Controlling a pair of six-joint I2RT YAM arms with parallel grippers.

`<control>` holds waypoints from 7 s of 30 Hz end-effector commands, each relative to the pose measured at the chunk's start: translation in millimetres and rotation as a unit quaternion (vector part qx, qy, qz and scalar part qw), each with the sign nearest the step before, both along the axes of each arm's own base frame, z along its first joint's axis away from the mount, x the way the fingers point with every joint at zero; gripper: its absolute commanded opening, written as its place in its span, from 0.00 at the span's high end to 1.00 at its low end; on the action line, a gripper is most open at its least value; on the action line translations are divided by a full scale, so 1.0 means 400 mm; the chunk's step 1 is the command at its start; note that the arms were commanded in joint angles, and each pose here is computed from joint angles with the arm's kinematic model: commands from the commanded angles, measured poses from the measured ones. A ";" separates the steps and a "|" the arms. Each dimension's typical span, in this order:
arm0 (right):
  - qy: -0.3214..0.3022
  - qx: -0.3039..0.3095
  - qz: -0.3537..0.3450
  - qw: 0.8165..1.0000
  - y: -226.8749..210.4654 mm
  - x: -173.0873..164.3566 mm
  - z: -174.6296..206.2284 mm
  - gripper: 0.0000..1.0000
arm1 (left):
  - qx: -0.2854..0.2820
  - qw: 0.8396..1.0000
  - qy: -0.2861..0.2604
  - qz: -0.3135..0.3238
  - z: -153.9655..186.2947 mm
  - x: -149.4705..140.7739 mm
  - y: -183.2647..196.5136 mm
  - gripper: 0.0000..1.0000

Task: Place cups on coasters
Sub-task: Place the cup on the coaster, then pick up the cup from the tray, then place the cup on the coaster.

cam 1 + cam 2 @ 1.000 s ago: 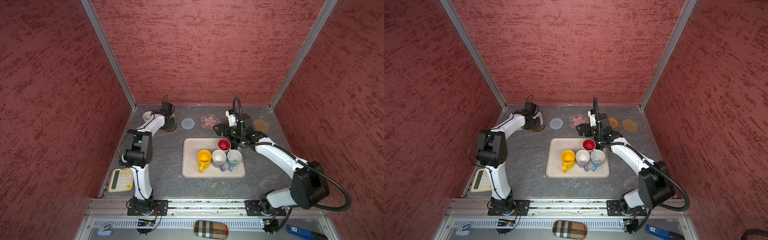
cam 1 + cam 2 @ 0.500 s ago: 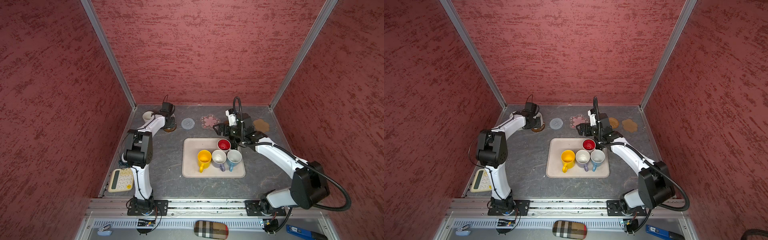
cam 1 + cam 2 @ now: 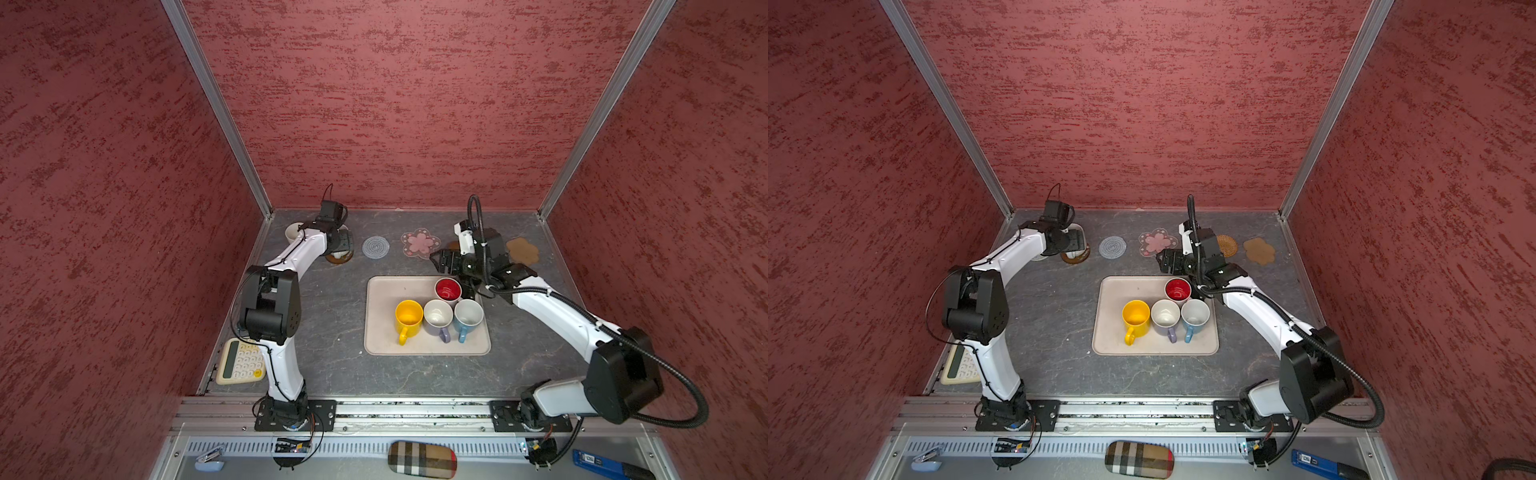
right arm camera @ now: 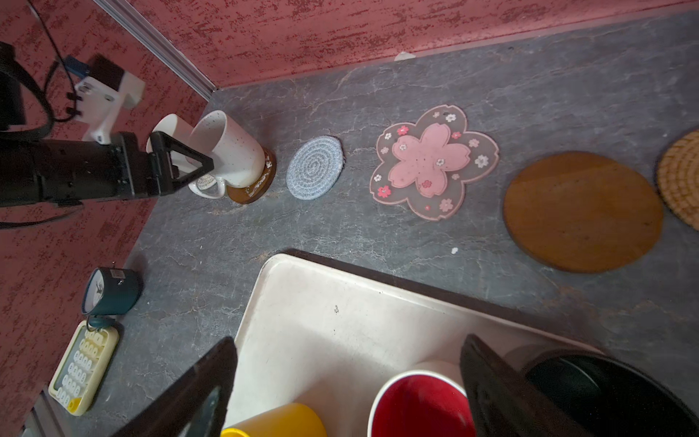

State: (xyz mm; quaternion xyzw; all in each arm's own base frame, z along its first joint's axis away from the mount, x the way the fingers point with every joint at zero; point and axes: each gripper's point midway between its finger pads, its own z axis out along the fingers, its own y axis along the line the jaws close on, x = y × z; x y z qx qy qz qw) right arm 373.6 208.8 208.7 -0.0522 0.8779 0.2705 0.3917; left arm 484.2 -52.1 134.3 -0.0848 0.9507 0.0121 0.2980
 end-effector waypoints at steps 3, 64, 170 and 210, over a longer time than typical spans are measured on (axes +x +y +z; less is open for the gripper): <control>-0.006 -0.015 -0.025 1.000 -0.033 -0.036 0.067 0.16 | -0.001 0.999 -0.030 -0.012 0.120 -0.030 -0.016 0.00; 0.205 -0.104 -0.054 0.972 0.305 -0.423 -0.286 0.34 | -0.136 0.981 -0.087 -0.110 0.328 -0.391 -0.184 0.06; -0.017 -0.142 0.105 0.984 0.409 0.013 -0.030 1.00 | -0.084 0.990 -0.110 -0.017 0.345 -0.300 -0.020 0.00; -0.006 -0.159 0.090 0.983 0.475 0.384 -0.158 1.00 | -0.128 0.985 -0.082 -0.083 0.300 -0.339 -0.134 0.00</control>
